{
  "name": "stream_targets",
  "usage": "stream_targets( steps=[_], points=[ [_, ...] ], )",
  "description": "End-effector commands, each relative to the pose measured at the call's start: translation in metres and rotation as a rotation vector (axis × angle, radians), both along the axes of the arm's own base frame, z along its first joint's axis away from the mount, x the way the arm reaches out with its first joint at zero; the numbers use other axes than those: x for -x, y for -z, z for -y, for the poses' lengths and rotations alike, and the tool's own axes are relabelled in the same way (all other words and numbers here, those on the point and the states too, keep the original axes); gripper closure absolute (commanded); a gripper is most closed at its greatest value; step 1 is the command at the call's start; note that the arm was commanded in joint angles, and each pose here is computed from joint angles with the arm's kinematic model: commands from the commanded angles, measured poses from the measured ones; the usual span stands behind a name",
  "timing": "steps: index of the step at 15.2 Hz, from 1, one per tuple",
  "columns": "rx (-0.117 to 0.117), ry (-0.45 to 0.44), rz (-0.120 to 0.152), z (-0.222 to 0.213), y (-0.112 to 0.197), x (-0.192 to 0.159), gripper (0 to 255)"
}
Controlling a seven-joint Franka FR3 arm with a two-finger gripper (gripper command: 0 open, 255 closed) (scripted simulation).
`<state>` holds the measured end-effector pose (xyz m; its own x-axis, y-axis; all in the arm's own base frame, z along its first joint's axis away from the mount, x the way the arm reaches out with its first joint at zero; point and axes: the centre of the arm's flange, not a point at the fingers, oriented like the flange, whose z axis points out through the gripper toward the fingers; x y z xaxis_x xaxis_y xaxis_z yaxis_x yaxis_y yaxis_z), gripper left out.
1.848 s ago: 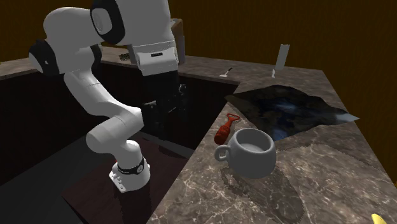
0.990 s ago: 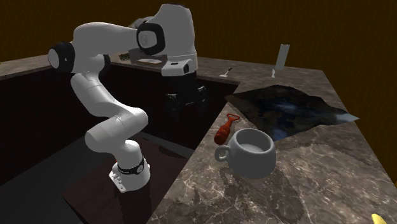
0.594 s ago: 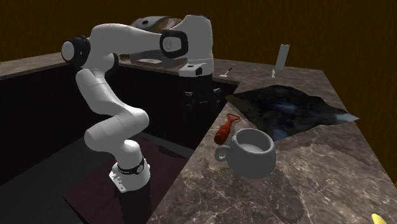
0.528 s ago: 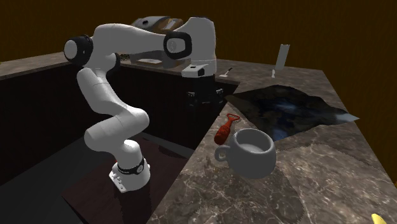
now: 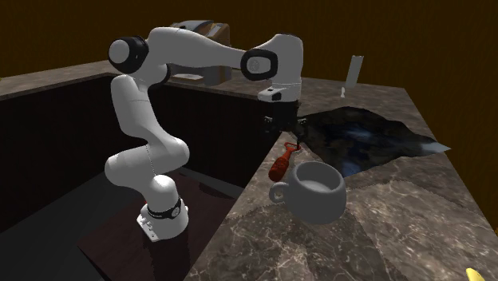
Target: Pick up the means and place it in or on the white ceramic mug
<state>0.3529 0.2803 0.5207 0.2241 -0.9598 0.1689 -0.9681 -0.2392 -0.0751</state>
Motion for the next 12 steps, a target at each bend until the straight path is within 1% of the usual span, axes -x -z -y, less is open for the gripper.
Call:
stream_targets(
  steps=[1,7,12],
  points=[
    [-0.004,0.037,0.002,-0.004,0.006,-0.006,0],
    [-0.004,0.037,0.002,0.001,0.040,-0.010,0],
    [-0.004,0.037,0.002,0.001,0.040,-0.010,0]
  ],
)
